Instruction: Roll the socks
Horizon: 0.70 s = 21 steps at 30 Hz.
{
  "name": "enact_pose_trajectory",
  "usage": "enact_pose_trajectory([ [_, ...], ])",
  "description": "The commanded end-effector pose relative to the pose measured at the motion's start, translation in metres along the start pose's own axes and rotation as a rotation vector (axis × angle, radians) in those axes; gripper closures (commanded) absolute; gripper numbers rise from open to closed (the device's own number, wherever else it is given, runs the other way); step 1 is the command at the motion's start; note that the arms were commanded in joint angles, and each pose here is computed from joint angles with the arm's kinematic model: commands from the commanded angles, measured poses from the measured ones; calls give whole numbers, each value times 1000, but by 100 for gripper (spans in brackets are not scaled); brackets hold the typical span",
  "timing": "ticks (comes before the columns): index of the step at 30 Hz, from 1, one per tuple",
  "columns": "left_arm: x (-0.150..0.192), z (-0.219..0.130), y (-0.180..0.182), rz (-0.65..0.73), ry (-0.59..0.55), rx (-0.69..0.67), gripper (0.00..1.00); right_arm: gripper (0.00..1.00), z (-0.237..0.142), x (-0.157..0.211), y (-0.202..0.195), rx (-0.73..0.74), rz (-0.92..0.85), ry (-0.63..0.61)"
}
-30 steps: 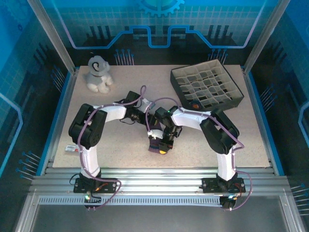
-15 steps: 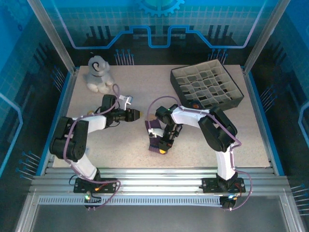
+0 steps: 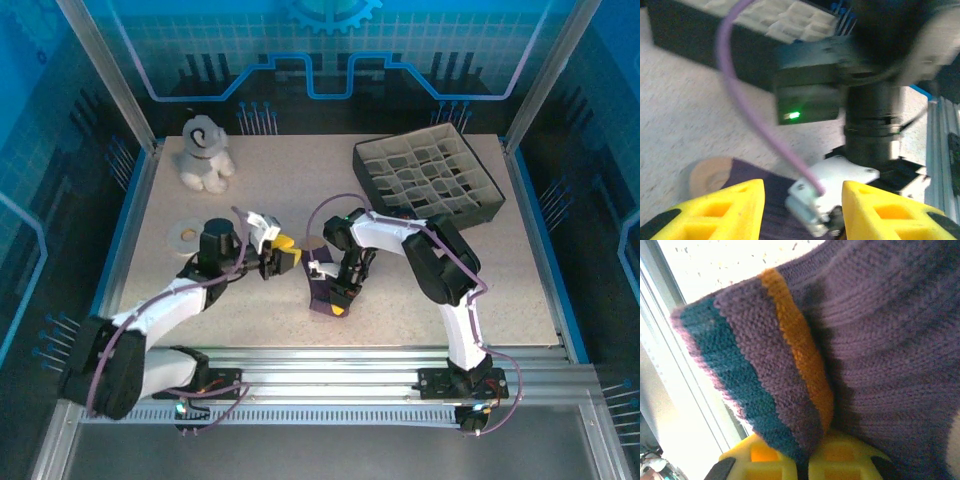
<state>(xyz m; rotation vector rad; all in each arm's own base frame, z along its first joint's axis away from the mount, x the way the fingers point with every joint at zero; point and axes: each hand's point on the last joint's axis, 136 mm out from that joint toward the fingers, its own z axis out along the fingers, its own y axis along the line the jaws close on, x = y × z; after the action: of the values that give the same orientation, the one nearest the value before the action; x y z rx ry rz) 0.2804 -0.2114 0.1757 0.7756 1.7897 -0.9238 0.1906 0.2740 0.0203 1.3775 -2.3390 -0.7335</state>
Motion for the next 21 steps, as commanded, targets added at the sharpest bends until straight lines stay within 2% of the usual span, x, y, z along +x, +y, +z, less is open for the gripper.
enact_pose_trajectory([
  [1,11,-3,-30,273,39,-13,57,100,18,33,-54,159,69,160],
  [6,33,-9,-70,508,87,-31,57,100,18,37,-57,148,79,169],
  [10,76,-4,-89,651,232,20,54,100,18,37,-59,147,82,169],
  [15,107,11,-94,755,366,66,51,100,18,35,-61,150,80,167],
  [21,112,40,-82,797,375,50,44,100,15,34,-61,160,75,165],
])
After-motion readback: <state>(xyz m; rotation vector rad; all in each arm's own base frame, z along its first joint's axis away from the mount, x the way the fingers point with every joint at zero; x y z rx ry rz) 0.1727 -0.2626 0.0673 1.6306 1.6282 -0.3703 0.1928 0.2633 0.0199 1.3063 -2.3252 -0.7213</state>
